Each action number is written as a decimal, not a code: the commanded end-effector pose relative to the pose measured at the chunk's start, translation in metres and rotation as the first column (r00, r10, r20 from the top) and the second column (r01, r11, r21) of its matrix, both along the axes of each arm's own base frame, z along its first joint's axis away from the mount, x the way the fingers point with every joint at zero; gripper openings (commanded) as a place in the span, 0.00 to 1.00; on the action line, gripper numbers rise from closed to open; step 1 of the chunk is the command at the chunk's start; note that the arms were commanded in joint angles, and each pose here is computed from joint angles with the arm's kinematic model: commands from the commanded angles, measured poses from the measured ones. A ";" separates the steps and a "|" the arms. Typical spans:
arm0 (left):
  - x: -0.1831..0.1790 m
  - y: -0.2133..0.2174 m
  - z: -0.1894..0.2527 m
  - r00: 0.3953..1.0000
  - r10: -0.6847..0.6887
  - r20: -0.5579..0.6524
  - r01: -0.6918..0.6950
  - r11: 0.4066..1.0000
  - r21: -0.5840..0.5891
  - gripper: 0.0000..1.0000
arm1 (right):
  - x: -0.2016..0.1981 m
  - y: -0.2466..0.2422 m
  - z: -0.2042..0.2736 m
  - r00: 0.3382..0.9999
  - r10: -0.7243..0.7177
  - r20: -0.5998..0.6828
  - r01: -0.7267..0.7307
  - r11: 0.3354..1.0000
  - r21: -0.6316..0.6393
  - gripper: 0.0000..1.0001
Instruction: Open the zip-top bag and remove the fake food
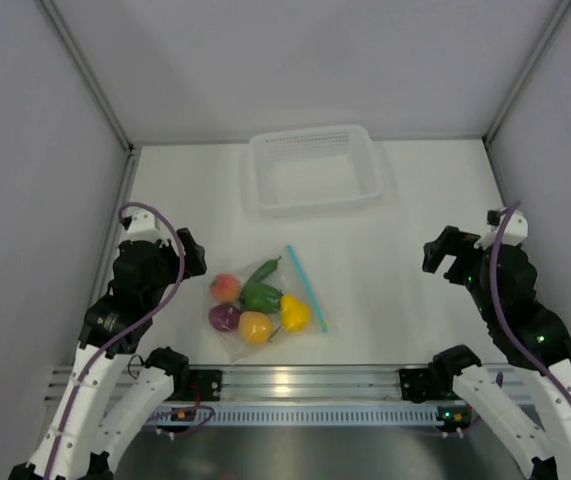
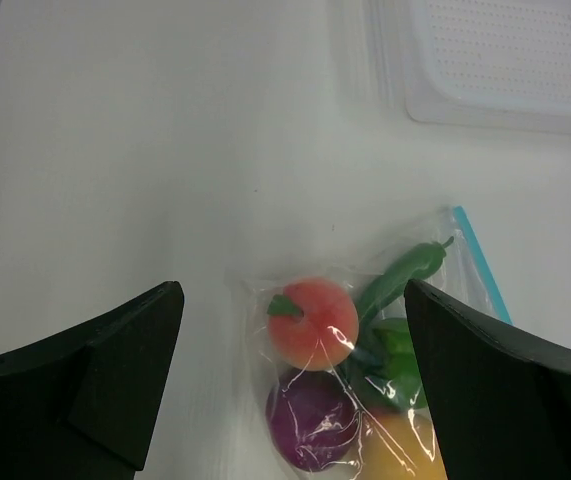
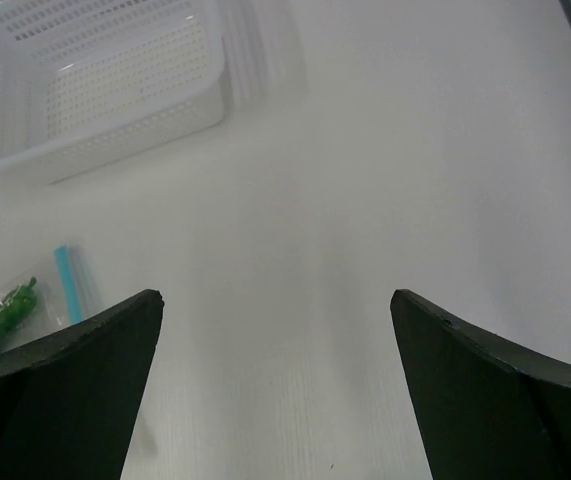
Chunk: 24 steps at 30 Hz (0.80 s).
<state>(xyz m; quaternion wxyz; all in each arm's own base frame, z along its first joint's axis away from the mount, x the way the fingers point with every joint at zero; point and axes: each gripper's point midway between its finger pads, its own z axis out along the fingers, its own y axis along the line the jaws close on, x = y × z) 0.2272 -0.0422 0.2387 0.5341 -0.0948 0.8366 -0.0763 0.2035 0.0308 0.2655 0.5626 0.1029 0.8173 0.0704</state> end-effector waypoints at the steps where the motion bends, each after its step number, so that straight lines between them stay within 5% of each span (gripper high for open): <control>1: 0.004 -0.003 0.008 0.999 -0.006 0.044 0.007 1.000 -0.026 0.98 | 0.005 0.000 0.012 0.998 -0.008 0.056 0.008 1.000 0.005 0.99; 5: 0.004 -0.005 0.008 0.999 -0.013 0.045 0.015 1.000 -0.028 0.98 | 0.007 0.001 0.013 0.998 -0.006 0.062 0.006 1.000 0.012 0.99; 13: 0.005 -0.008 0.007 0.999 -0.028 0.044 0.029 0.999 -0.033 0.98 | 0.014 0.070 0.009 0.942 0.301 0.149 -0.323 0.934 0.151 0.99; 19: 0.005 -0.011 0.007 0.998 -0.044 0.043 0.045 0.998 -0.038 0.98 | 0.026 0.151 -0.021 0.809 0.563 0.169 -0.579 0.713 0.396 0.96; 24: 0.005 -0.012 0.006 0.998 -0.053 0.042 0.054 0.998 -0.040 0.98 | 0.039 0.185 -0.064 0.767 0.632 0.111 -0.588 0.624 0.515 0.91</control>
